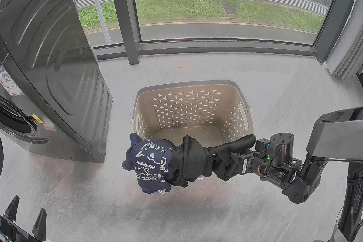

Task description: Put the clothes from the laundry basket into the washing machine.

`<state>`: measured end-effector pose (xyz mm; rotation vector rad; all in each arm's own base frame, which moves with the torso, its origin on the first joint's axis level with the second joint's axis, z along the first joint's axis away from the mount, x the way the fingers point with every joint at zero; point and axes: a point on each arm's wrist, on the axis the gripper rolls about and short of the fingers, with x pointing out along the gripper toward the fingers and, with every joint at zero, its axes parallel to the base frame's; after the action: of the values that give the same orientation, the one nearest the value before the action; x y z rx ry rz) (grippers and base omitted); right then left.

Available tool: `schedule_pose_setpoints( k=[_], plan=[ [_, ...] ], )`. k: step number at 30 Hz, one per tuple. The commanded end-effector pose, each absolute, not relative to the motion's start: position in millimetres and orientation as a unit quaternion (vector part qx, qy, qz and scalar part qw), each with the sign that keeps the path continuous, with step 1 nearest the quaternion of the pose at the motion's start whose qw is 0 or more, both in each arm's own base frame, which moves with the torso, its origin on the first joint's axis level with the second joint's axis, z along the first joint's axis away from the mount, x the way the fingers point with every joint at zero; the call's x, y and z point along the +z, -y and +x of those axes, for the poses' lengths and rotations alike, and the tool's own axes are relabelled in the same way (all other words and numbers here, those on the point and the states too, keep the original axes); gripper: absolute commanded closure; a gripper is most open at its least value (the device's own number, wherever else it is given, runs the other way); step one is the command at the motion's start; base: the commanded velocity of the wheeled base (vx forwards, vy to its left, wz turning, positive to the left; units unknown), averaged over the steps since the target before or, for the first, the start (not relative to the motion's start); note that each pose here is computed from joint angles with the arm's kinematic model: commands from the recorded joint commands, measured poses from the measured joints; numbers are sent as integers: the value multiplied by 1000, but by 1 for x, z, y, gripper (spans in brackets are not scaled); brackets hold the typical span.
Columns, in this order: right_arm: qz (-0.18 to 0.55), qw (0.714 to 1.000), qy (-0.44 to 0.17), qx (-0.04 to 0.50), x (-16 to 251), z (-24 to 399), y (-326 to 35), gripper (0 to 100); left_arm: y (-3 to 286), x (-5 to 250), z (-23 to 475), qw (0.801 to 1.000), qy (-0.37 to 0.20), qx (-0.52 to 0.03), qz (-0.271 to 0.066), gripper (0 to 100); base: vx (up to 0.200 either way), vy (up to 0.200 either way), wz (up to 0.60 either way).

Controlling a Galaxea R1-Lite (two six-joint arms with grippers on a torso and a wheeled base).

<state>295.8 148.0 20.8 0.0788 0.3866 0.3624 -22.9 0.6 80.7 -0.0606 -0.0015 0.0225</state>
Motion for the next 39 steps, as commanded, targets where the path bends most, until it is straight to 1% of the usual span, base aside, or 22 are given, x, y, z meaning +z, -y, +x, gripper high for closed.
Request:
schedule_pose_setpoints(
  k=[1, 6, 10, 13, 15, 16, 17, 31, 32, 36, 39],
  plan=[
    [37, 963, -197, 182, 17, 293, -149, 100, -1, 77, -22, 999, -3, 12, -31, 0, 0, 0, 0],
    [36, 961, -195, 193, 17, 286, -153, 100, -1, 76, -22, 999, -3, 12, -31, 0, 0, 0, 0],
    [36, 960, -187, 208, 20, 271, -156, 100, -1, 76, -22, 999, -3, 12, -31, 0, 0, 0, 0],
    [42, 962, -162, 216, 33, 264, -156, 100, -1, 76, -22, 999, -3, 12, -31, 0, 0, 0, 0],
    [48, 963, -144, 222, 47, 257, -154, 100, -1, 76, -22, 999, -3, 12, -31, 0, 0, 0, 0],
    [48, 963, -144, 222, 47, 257, -154, 100, -1, 76, -22, 999, -3, 12, -31, 0, 0, 0, 0],
    [54, 964, -131, 225, 56, 254, -152, 100, -1, 76, -22, 999, -3, 12, -31, 0, 0, 0, 0],
    [79, 961, -56, 259, 104, 235, -158, 100, -1, 76, -22, 999, -3, 12, -31, 0, 0, 0, 0],
    [85, 959, -38, 267, 115, 230, -158, 100, -1, 76, -22, 999, -3, 12, -31, 0, 0, 0, 0],
    [95, 956, 1, 276, 140, 221, -157, 100, -1, 77, -22, 999, -3, 12, -31, 0, 0, 0, 0],
    [105, 948, 28, 299, 156, 208, -160, 100, -1, 76, -22, 999, -3, 12, -31, 0, 0, 0, 0]
  ],
)
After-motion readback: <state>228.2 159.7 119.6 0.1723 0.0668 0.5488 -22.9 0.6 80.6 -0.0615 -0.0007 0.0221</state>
